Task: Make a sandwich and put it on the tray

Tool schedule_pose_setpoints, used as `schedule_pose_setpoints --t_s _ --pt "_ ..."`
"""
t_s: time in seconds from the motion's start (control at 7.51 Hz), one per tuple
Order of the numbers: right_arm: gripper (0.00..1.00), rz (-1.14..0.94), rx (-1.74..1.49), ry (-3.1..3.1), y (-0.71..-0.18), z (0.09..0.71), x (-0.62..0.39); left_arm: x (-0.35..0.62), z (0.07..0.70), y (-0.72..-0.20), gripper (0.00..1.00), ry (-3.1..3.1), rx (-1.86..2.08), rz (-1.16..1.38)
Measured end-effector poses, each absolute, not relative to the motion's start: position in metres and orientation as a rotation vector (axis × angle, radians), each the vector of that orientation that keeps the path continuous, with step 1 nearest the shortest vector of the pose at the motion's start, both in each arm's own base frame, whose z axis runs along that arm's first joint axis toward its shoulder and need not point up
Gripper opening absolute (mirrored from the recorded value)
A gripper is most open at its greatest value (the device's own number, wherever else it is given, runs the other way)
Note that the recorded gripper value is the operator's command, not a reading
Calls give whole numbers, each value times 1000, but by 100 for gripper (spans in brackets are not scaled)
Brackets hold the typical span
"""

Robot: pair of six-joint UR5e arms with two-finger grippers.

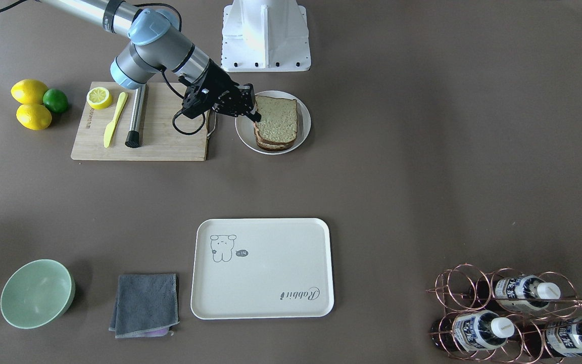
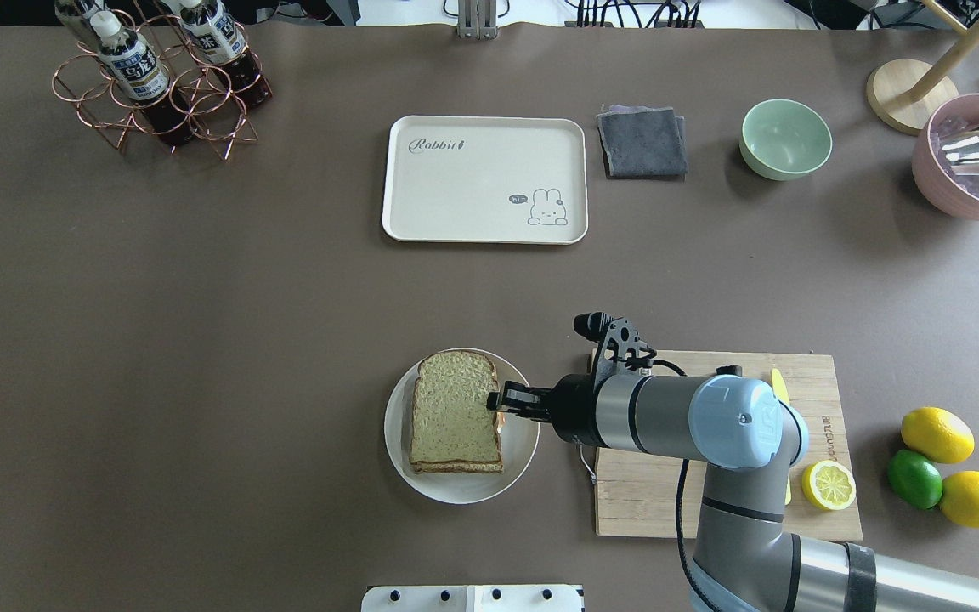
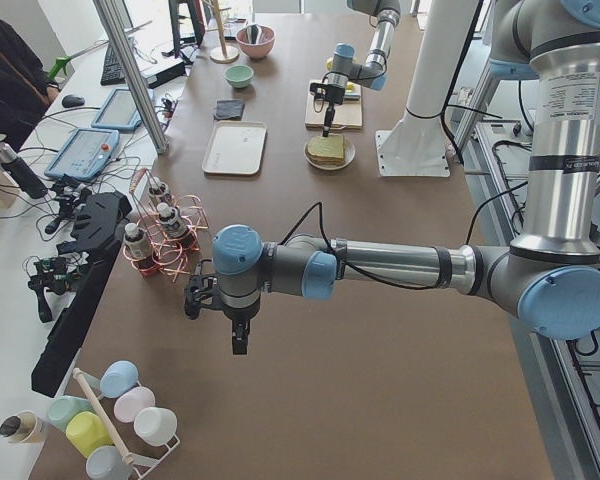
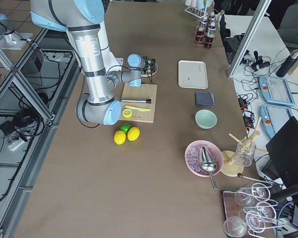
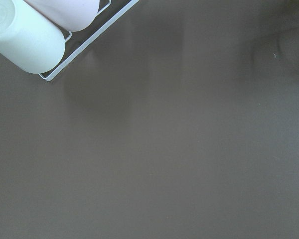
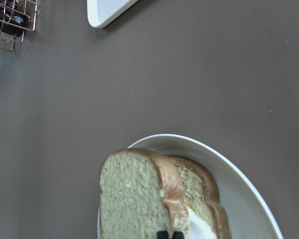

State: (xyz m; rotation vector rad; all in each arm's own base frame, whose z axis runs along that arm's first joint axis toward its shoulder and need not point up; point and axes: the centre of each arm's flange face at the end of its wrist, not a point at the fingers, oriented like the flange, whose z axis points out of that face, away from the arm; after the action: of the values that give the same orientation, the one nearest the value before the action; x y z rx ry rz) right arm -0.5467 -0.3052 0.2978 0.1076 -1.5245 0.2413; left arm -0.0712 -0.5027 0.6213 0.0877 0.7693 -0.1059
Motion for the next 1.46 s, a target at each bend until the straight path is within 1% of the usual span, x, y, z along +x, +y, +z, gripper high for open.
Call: schedule_pose_setpoints --t_s 0.13,0.27,0.93,1.2,1.46 --pt "77 243 111 -1520 -307 300 -545 -71 621 -503 98 769 88 -106" --pt "99 244 113 -1518 -309 301 -544 -71 621 -503 98 770 88 -106" --pt "99 261 121 -1536 -317 291 -534 -71 616 -508 98 770 96 -105" --pt "99 260 119 -1545 -324 278 -520 -71 616 -508 98 771 96 -106" --pt "99 260 96 -1504 -331 251 -495 -71 615 -508 98 774 97 -106"
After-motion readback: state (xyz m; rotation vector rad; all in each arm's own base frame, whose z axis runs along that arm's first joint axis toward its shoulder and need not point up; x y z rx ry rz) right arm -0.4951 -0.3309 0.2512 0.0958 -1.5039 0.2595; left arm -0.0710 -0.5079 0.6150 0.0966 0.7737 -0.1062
